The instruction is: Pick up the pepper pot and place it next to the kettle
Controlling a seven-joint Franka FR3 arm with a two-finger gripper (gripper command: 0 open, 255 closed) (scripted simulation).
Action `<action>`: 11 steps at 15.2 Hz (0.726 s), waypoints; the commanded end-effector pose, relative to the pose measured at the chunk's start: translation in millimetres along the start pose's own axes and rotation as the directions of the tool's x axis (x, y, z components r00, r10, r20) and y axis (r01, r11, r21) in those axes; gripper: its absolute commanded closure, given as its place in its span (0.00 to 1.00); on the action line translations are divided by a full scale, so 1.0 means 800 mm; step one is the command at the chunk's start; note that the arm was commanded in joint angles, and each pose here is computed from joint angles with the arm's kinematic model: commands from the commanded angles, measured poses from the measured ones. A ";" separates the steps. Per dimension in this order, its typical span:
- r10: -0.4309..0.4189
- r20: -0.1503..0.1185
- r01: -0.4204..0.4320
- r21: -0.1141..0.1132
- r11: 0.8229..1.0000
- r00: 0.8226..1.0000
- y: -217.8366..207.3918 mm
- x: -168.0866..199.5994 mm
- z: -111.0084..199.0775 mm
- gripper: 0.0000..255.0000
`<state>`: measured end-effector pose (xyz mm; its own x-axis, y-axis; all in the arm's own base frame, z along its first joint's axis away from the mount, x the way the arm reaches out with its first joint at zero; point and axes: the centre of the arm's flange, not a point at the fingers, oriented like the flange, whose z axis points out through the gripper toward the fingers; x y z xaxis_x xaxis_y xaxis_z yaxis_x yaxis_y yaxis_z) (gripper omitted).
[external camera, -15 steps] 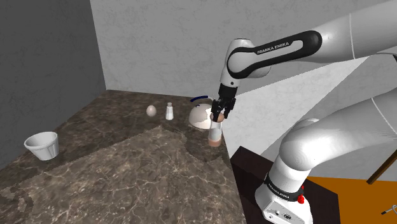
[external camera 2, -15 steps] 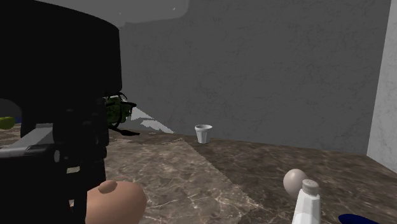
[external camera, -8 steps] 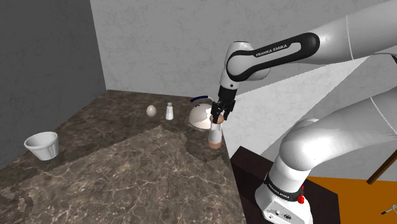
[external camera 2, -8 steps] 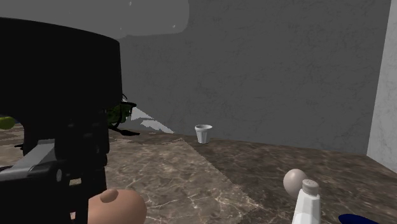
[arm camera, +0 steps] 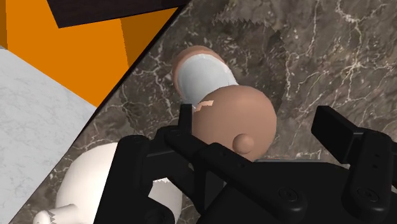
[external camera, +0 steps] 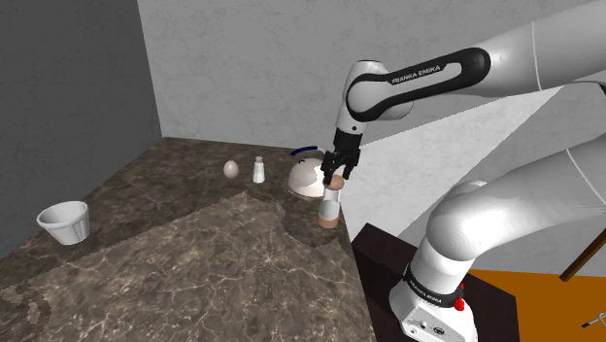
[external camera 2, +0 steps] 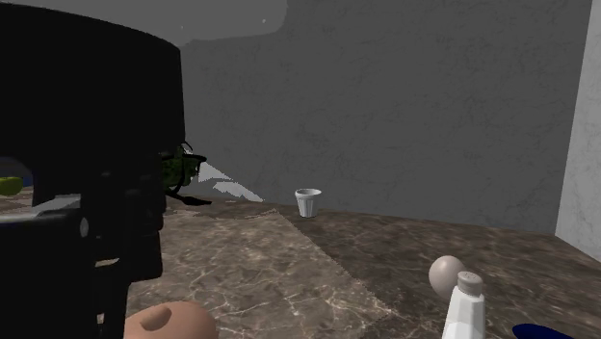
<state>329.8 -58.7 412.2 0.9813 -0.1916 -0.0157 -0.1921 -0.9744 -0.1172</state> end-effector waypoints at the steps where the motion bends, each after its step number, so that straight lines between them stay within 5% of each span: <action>1: 0.000 0.001 0.000 0.000 1.000 1.000 0.000 0.000 -0.025 0.00; 3: 0.000 0.001 0.000 0.000 1.000 1.000 0.000 0.000 -0.054 0.00; 11: 0.000 0.001 0.000 0.000 1.000 1.000 0.000 0.000 -0.054 0.00</action>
<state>329.4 -64.1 455.1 0.9814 -0.1915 -0.0165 -0.1921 -0.9744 -0.1172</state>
